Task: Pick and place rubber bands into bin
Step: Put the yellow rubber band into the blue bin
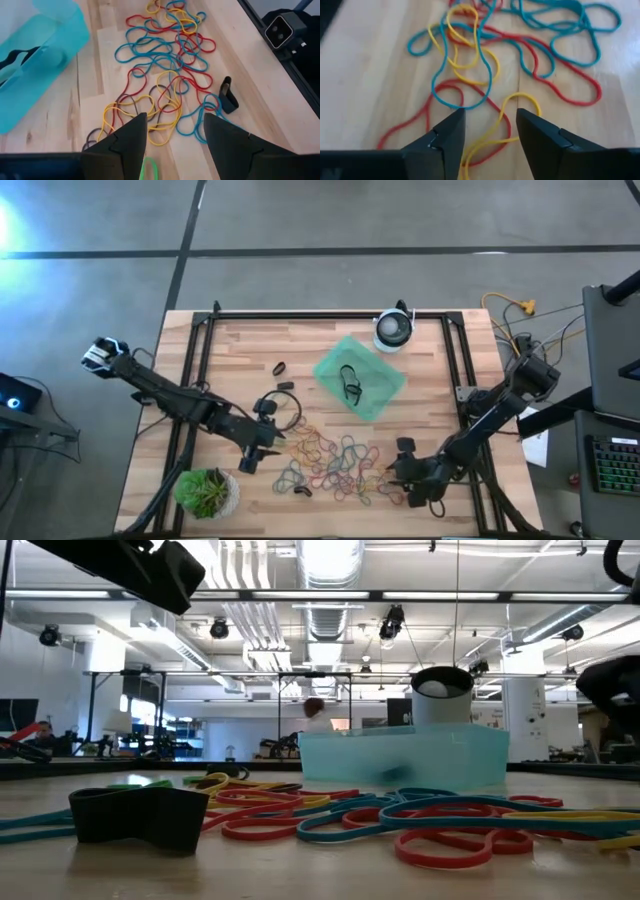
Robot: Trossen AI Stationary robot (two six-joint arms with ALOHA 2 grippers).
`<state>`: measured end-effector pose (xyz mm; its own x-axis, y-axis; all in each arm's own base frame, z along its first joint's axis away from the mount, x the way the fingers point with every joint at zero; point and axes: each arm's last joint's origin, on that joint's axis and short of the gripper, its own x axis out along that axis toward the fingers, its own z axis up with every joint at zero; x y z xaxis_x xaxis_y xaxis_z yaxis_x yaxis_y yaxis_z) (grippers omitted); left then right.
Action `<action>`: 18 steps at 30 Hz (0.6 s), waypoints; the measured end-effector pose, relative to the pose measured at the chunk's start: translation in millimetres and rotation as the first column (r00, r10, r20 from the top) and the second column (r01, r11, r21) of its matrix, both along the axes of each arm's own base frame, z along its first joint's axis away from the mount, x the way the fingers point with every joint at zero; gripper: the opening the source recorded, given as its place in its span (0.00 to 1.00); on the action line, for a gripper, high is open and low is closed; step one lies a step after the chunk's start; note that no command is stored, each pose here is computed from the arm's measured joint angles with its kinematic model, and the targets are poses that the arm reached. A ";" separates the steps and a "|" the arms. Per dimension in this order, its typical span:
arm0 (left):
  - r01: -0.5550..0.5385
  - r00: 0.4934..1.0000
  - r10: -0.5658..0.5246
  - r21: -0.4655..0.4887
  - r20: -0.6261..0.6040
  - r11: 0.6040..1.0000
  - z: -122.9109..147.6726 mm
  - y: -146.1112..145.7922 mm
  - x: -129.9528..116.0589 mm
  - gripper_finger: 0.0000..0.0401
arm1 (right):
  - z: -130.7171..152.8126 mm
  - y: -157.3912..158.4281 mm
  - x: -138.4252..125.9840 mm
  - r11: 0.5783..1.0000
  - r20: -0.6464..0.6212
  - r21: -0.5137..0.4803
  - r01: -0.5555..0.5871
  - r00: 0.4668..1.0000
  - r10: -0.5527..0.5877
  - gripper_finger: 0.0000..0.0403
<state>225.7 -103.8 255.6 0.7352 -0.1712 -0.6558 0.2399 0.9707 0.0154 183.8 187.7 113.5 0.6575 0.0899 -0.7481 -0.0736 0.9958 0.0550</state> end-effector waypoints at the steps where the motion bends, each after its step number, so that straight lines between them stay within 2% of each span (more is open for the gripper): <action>1: 0.000 1.000 0.000 0.000 0.000 1.000 -0.1 0.0 0.0 0.45 | -2.3 0.0 0.0 1.000 -0.008 -0.006 -0.001 1.000 0.000 0.42; 9: 0.000 1.000 0.000 -0.004 0.007 1.000 0.6 -0.3 0.5 0.45 | -7.6 0.9 0.5 1.000 -0.022 -0.017 -0.001 1.000 0.001 0.37; 18: 0.000 1.000 0.000 -0.005 0.009 1.000 0.5 -0.3 0.5 0.45 | -7.9 0.5 -0.1 0.999 -0.028 -0.039 -0.027 0.999 0.026 0.12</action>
<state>226.3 -104.1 256.1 0.7411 -0.1742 -0.6484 0.2396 0.9708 0.0131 183.7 188.2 105.6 0.6345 0.0772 -0.7690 -0.0987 0.9949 0.0185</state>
